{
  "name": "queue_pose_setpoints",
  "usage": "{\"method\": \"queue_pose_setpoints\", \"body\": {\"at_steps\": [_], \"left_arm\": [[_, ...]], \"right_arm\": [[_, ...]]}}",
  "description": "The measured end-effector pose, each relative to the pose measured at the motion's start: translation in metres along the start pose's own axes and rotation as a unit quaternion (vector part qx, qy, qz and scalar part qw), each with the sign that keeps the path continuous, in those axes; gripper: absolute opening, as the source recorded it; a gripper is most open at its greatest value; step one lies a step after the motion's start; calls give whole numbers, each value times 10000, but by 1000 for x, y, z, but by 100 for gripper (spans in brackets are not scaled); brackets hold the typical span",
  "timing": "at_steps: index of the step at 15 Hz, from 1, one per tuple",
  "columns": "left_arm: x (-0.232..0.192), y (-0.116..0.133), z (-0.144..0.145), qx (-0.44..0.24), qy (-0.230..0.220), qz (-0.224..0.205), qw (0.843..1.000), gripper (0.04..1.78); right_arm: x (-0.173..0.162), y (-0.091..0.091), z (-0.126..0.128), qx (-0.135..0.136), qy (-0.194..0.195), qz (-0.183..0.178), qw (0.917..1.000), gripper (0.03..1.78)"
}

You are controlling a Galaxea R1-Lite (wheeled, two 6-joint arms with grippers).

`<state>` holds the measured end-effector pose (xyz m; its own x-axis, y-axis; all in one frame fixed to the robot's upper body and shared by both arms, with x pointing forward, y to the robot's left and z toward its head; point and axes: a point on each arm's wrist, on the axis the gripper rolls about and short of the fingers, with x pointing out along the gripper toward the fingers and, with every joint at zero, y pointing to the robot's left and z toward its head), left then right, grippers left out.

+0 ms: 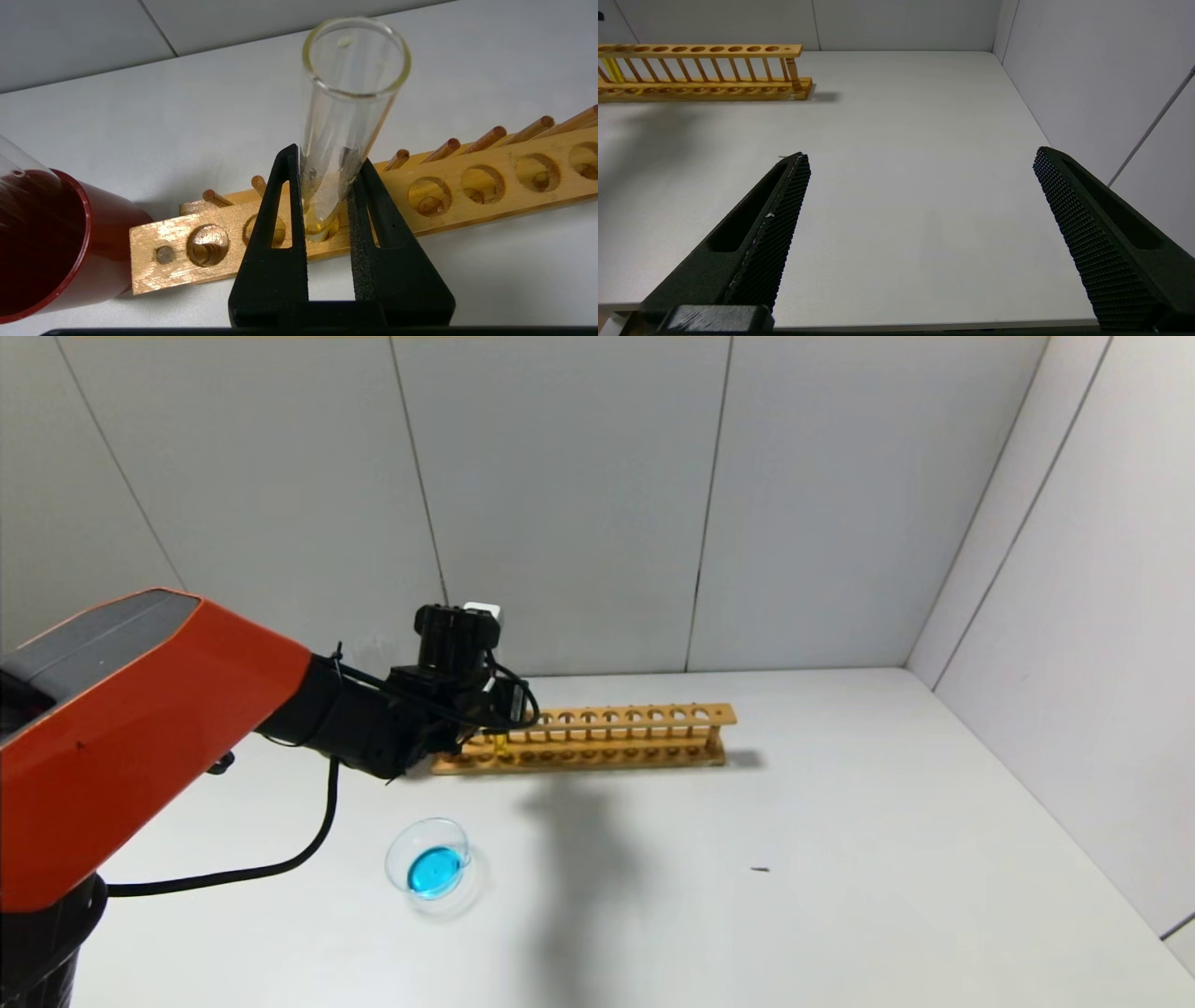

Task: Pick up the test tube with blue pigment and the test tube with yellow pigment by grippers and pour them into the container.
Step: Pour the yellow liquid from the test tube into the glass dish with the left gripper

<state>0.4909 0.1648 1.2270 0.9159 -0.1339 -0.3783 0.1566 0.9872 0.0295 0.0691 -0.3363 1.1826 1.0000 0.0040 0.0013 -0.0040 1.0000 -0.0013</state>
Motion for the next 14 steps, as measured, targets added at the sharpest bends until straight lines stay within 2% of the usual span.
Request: {"method": "queue_pose_setpoints", "body": {"at_steps": [9,14], "left_arm": [[-20,10,44,-92,-291,66,9995,30],[-51,20,68,-158,-474,91,9987,30]], "right_arm": [[0,0,0,0,0,-2,10000,175],[0,0,0,0,0,-2,10000,175]]}}
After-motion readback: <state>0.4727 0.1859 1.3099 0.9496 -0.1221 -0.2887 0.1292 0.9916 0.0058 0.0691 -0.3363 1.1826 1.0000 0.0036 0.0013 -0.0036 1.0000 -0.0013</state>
